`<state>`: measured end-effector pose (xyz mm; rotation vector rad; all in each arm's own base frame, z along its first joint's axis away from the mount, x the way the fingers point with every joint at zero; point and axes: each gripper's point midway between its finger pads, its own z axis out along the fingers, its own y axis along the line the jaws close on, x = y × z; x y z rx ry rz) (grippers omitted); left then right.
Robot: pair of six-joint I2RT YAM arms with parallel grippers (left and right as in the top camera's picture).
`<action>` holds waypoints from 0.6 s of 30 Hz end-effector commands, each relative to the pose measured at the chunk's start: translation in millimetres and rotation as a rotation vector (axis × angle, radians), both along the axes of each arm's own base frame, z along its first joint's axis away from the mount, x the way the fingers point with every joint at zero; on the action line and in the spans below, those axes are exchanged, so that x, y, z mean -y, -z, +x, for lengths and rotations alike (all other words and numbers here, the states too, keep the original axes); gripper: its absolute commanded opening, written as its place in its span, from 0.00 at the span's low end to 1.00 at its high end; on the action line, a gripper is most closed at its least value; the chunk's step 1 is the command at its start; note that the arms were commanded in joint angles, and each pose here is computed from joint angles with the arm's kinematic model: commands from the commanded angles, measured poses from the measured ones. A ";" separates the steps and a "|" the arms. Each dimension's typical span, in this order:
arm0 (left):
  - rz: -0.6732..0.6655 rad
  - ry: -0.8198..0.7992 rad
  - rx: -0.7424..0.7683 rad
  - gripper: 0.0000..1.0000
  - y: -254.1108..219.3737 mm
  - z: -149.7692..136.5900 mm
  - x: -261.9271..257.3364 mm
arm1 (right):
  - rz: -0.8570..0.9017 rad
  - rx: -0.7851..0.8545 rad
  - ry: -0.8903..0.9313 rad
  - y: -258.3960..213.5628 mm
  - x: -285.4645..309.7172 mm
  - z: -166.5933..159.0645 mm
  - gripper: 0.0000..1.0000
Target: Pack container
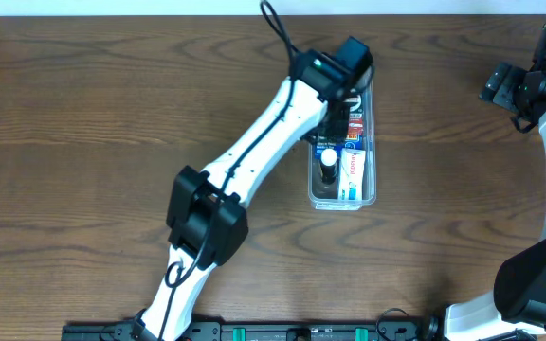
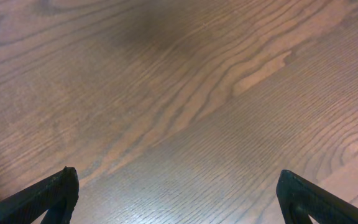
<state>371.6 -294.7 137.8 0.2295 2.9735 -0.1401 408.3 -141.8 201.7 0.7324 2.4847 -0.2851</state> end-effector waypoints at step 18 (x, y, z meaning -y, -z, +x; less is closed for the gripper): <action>-0.143 0.048 0.329 0.95 -237.5 -136.7 -140.1 | -0.011 -0.017 -0.001 3.6 3.3 -0.8 0.99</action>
